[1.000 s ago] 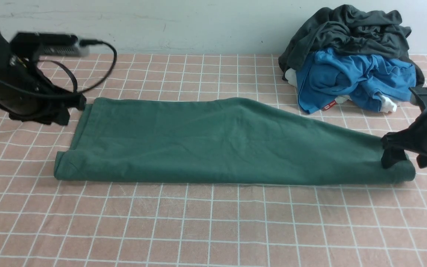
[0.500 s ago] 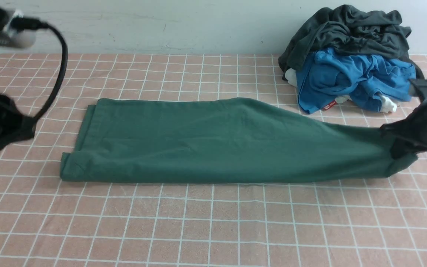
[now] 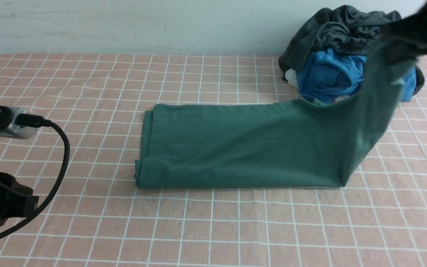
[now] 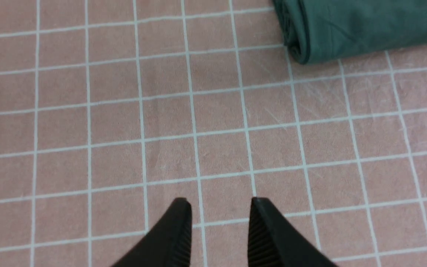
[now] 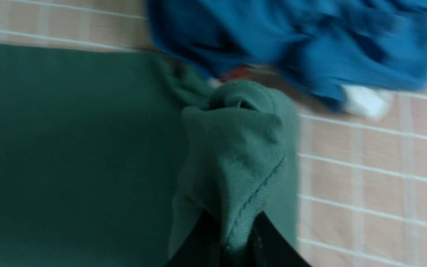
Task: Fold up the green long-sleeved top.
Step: Use the right arm to drag the right edge of the fabric to the left and folds it over the left edge
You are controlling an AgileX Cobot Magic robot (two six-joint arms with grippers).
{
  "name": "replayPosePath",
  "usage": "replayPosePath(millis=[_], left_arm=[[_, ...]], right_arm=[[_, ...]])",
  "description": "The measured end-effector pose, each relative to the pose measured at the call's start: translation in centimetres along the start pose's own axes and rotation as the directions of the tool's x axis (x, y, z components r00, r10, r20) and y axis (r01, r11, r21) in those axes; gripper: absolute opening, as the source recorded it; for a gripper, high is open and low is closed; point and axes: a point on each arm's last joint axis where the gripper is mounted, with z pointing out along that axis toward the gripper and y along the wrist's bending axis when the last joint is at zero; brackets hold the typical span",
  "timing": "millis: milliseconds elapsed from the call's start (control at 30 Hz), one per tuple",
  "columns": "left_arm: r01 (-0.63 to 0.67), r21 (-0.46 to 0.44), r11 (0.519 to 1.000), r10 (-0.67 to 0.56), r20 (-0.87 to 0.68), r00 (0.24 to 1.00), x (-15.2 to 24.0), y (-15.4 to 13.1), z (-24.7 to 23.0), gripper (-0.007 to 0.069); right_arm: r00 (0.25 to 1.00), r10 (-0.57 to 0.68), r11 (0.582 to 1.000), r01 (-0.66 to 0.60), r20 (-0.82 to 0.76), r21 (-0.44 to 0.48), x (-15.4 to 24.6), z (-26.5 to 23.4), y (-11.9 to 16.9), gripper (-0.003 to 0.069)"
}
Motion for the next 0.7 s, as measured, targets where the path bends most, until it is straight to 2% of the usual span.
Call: replayPosePath(millis=[33,100,167,333,400,500,633,700], left_arm=[[0.000,0.011,1.000,0.000,0.010,1.000,-0.1,-0.2,0.0,0.0209],[-0.007,0.025,1.000,0.007,0.013,1.000,-0.1,-0.5,0.0,0.0209],[-0.020,0.036,0.999,0.019,0.013,1.000,-0.1,-0.8,0.0,0.0209],[-0.046,0.062,0.997,0.045,0.012,0.999,-0.1,-1.4,0.1,0.0209],[-0.047,0.062,0.997,0.046,0.012,0.999,-0.1,-1.5,0.1,0.0209],[-0.048,0.063,0.997,0.047,0.012,0.999,-0.1,-1.5,0.1,0.0209],[-0.049,0.064,0.997,0.049,0.012,0.999,-0.1,-1.5,0.1,0.0209],[-0.050,0.064,0.997,0.050,0.011,0.999,-0.1,-1.5,0.1,0.0209]], right_arm=[[0.997,-0.054,0.994,0.058,0.046,-0.093,-0.4,1.2,3.9,0.0028],[0.989,-0.105,0.975,0.123,0.102,-0.184,-0.5,2.9,8.2,0.0028],[0.981,-0.135,0.951,0.169,0.141,-0.261,-0.1,5.1,12.0,0.0028],[0.974,-0.164,0.901,0.213,0.159,-0.377,2.4,11.5,19.5,0.0046],[0.977,-0.161,0.895,0.205,0.142,-0.397,3.0,13.0,20.6,0.0062],[0.980,-0.159,0.872,0.198,0.122,-0.447,3.8,15.8,23.3,0.0179],[0.970,-0.169,0.855,0.232,0.172,-0.464,2.7,15.5,24.7,0.0342],[0.960,-0.197,0.852,0.268,0.198,-0.450,2.0,14.8,24.8,0.0379]])
